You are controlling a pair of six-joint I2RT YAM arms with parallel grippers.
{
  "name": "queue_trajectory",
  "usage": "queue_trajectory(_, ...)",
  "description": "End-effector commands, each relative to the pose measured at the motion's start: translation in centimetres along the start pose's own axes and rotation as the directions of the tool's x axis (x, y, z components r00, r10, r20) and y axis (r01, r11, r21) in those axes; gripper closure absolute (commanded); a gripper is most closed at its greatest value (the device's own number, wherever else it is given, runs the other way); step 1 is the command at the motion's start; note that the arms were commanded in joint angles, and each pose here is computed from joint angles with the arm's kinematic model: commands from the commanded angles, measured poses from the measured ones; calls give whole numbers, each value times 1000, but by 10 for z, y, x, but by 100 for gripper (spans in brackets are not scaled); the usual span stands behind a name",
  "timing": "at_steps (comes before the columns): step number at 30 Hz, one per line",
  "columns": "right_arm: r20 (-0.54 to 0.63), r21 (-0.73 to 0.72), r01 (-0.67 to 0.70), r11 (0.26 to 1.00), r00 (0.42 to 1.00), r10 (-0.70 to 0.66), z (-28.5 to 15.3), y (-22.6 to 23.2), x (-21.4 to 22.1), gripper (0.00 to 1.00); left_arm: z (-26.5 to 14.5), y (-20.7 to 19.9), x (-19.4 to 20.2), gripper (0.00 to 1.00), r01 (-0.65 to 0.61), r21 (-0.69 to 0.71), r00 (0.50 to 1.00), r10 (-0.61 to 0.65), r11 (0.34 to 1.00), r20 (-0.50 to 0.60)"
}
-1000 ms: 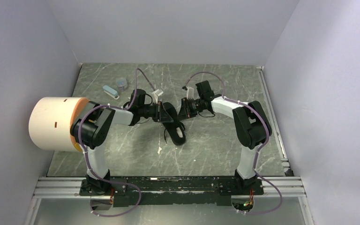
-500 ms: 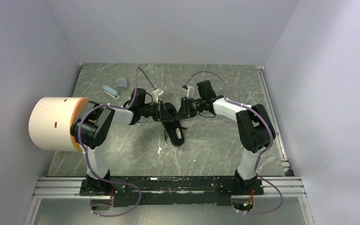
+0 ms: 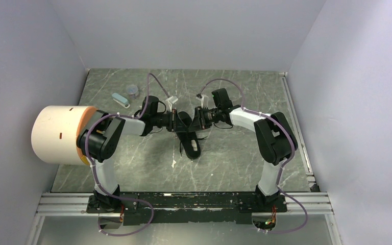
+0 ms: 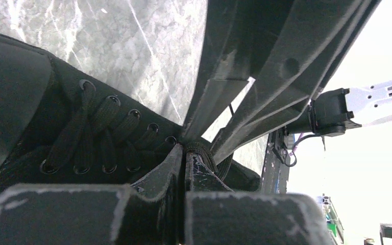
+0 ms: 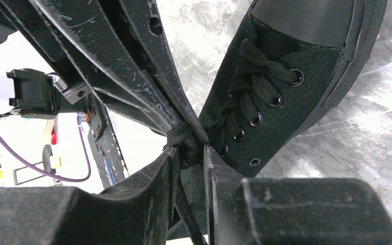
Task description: Tie the shoes
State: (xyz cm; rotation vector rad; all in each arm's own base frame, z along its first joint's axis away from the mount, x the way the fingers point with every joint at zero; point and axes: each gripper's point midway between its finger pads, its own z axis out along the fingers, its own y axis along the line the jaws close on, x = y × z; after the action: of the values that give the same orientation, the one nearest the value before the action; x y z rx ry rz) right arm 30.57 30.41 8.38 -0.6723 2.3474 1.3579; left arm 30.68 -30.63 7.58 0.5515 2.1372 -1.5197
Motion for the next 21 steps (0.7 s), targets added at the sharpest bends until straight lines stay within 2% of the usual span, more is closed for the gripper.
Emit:
queue_trajectory(1, -3, -28, -8, 1000, 1000, 8, 7, -2, 5, 71, -2, -11, -5, 95, -40, 72, 999, 39, 997, 20)
queue_trajectory(4, 0, -35, -12, 999, 1000, 12, 8, -2, 4, 71, -2, -14, -3, 95, -37, 91, 999, 36, 995, 20)
queue_trajectory(6, -2, -30, -14, 999, 1000, 14, 9, -3, 4, 76, -2, -14, -2, 95, -37, 91, 999, 35, 995, 18)
queue_trajectory(8, 4, -16, -14, 1000, 1000, 14, 7, -5, 3, 83, -2, -13, -2, 95, -39, 88, 999, 38, 995, 13)
queue_trajectory(10, 11, -5, -9, 1000, 1000, 9, 6, -5, 2, 97, -3, -10, 0, 95, -48, 69, 999, 48, 996, 1)
queue_trajectory(11, 15, 1, -3, 1000, 1000, 3, 5, -4, 1, 100, -3, -8, 1, 95, -54, 55, 998, 55, 997, -5)
queue_trajectory(13, 19, 19, 4, 1000, 1000, -5, 2, -5, 0, 100, -5, -2, 4, 87, -54, 25, 998, 54, 998, -23)
queue_trajectory(17, 12, 40, 9, 999, 1000, -10, 0, -6, 3, 100, -20, 2, 2, 59, -45, 3, 999, 45, 999, 0)
queue_trajectory(21, 11, 39, 6, 999, 1000, -7, -1, -6, 3, 100, -31, 2, 0, 51, -51, -7, 999, 52, 999, 18)
